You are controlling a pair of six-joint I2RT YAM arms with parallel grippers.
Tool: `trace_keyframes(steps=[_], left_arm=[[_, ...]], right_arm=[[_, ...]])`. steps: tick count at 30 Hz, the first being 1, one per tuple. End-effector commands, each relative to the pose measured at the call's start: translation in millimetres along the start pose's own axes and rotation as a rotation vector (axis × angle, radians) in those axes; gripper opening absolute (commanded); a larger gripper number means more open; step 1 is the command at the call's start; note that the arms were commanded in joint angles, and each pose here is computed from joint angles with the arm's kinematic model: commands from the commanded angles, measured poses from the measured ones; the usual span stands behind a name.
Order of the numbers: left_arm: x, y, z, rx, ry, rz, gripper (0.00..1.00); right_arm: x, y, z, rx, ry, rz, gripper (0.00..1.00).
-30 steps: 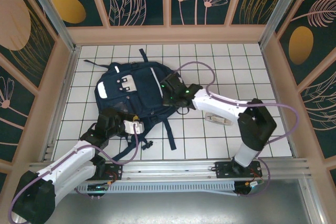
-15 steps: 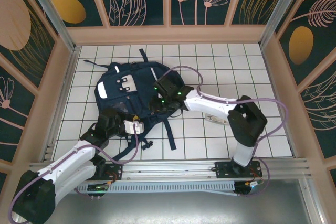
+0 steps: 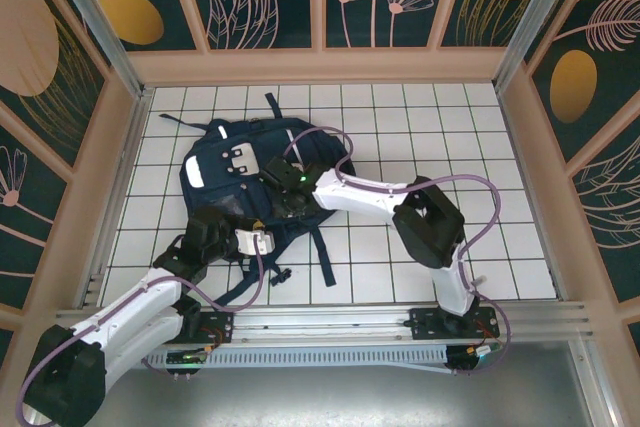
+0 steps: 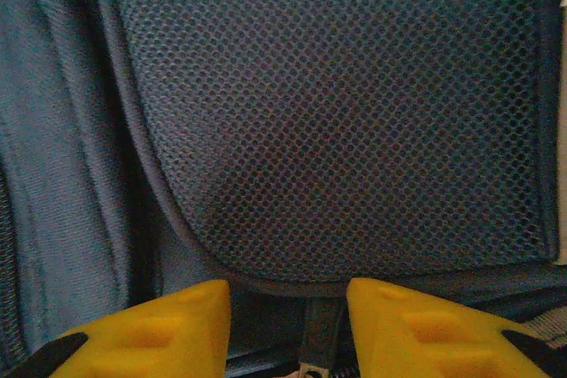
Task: Pack books, pencil case, and school supplies into a backpack
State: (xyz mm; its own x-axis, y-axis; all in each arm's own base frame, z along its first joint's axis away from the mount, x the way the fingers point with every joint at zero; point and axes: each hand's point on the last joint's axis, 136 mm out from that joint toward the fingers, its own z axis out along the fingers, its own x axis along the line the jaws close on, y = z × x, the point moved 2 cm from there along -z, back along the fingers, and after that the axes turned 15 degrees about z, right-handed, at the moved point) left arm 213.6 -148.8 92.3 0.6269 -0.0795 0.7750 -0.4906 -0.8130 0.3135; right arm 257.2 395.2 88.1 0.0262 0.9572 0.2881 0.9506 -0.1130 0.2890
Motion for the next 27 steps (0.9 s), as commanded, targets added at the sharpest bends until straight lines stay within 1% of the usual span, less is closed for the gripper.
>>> trace_keyframes(steps=[1, 7, 9, 11, 13, 16, 18, 21, 24, 27], left_arm=[[16, 9, -3, -0.039, 0.072, 0.004, 0.0], [16, 8, -3, -0.037, 0.067, -0.004, 0.0], [15, 8, -2, -0.036, 0.069, 0.0, 0.0], [16, 8, -1, -0.04, 0.066, 0.0, 0.0], [18, 9, -1, -0.043, 0.066, -0.006, 0.0], [16, 8, -1, -0.04, 0.064, -0.006, 0.0], [15, 7, -1, -0.033, 0.062, -0.005, 0.0], [18, 7, -3, -0.028, 0.075, -0.017, 0.0], [19, 8, -3, -0.035, 0.086, -0.019, 0.0], [21, 8, -3, -0.032, 0.084, -0.029, 0.0]], right_arm=[[-42, -7, 6, -0.044, -0.245, -0.021, 0.39], [-54, -17, -10, -0.05, -0.33, -0.077, 0.34], [-56, -20, -6, -0.043, -0.31, -0.07, 0.31], [-52, -20, 1, -0.01, -0.25, -0.045, 0.28], [-48, -14, 5, -0.012, -0.219, -0.025, 0.22], [-39, -6, 5, 0.002, -0.132, 0.019, 0.15], [-31, -2, 0, -0.001, -0.033, 0.053, 0.09], [-22, 8, -23, -0.04, 0.094, 0.084, 0.02], [-33, 17, -43, -0.076, 0.148, 0.142, 0.0], [-57, 26, -53, -0.117, 0.124, 0.202, 0.0]])
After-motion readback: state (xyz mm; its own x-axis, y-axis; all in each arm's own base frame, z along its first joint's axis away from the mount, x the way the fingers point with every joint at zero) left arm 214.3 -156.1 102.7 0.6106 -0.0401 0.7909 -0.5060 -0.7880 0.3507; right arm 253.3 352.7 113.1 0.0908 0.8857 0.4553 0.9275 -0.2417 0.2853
